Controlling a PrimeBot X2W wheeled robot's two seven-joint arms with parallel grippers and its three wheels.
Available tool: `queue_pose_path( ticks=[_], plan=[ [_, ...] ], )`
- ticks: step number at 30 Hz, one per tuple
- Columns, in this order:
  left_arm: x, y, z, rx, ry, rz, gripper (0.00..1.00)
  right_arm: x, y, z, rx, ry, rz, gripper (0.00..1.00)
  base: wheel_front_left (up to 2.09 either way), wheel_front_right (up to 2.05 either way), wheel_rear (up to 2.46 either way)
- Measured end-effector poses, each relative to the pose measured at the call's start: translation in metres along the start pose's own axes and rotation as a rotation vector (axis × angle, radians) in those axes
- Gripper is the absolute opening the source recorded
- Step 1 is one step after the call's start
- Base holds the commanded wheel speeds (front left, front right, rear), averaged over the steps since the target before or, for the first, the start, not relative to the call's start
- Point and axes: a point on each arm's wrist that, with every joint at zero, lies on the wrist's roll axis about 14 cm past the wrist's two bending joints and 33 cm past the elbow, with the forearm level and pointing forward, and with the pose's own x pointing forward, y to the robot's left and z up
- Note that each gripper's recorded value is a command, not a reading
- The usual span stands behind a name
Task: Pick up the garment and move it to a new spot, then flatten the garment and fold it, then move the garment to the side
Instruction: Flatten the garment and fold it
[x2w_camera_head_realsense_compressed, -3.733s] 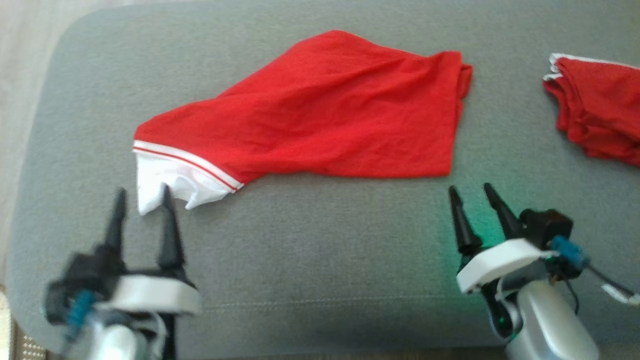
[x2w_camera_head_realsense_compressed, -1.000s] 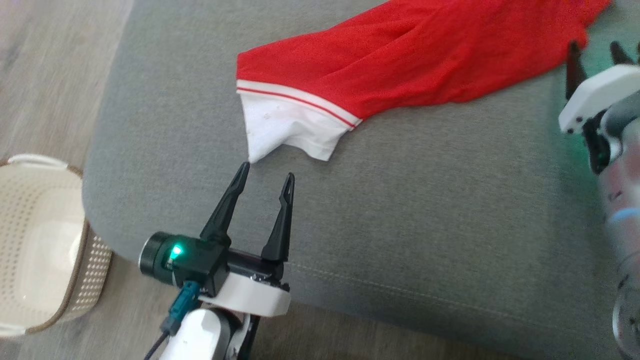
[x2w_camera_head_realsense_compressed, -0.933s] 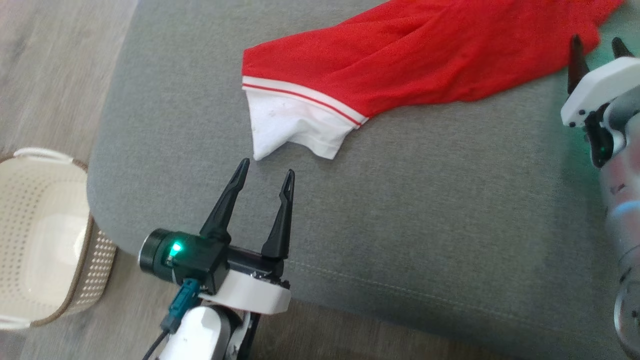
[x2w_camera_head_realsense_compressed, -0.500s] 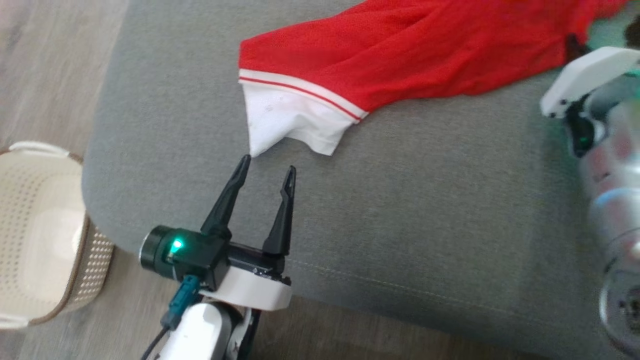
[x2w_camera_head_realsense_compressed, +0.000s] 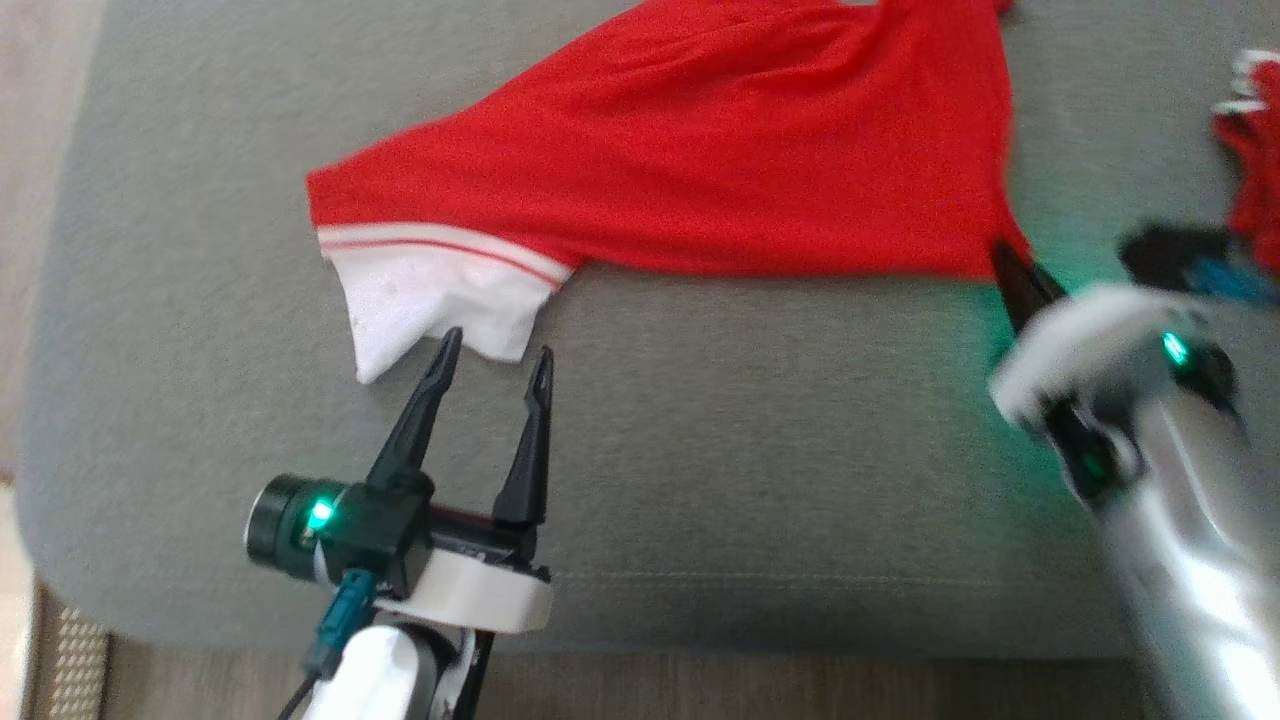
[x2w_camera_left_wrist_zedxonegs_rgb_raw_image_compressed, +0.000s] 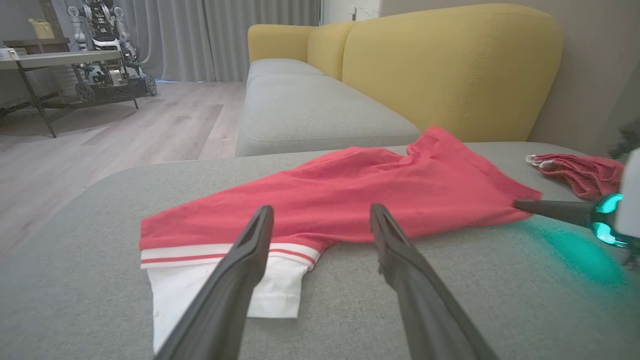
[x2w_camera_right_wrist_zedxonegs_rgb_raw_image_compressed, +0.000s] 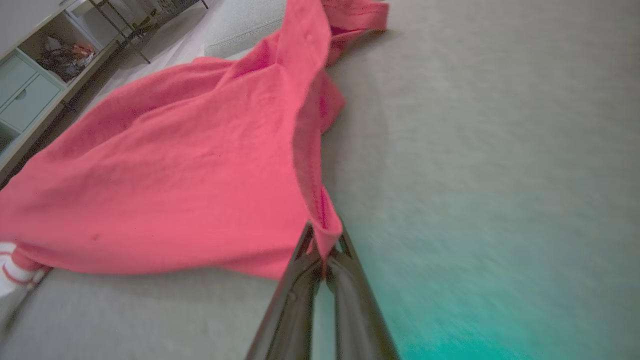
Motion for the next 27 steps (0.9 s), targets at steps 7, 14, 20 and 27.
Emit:
queue_pose_path(
  ticks=[7,14,20,27],
  plan=[
    [0.002,-0.023,0.005,-0.011,-0.022,-0.075,1.00,-0.150,-0.085,-0.037,0.030,0.132,-0.189,0.00,0.00,0.00,0.00],
    [0.001,-0.037,0.013,-0.010,-0.046,-0.122,1.00,-0.216,-0.080,-0.060,0.068,0.266,-0.254,0.27,0.00,0.00,0.00],
    [-0.002,-0.039,0.022,-0.004,-0.070,-0.129,1.00,-0.218,-0.069,-0.023,0.024,0.167,-0.259,1.00,0.00,0.00,0.00],
    [-0.006,-0.034,0.022,0.007,-0.068,-0.118,1.00,-0.172,-0.063,0.063,-0.132,-0.034,-0.247,1.00,0.00,0.00,0.00]
  ],
)
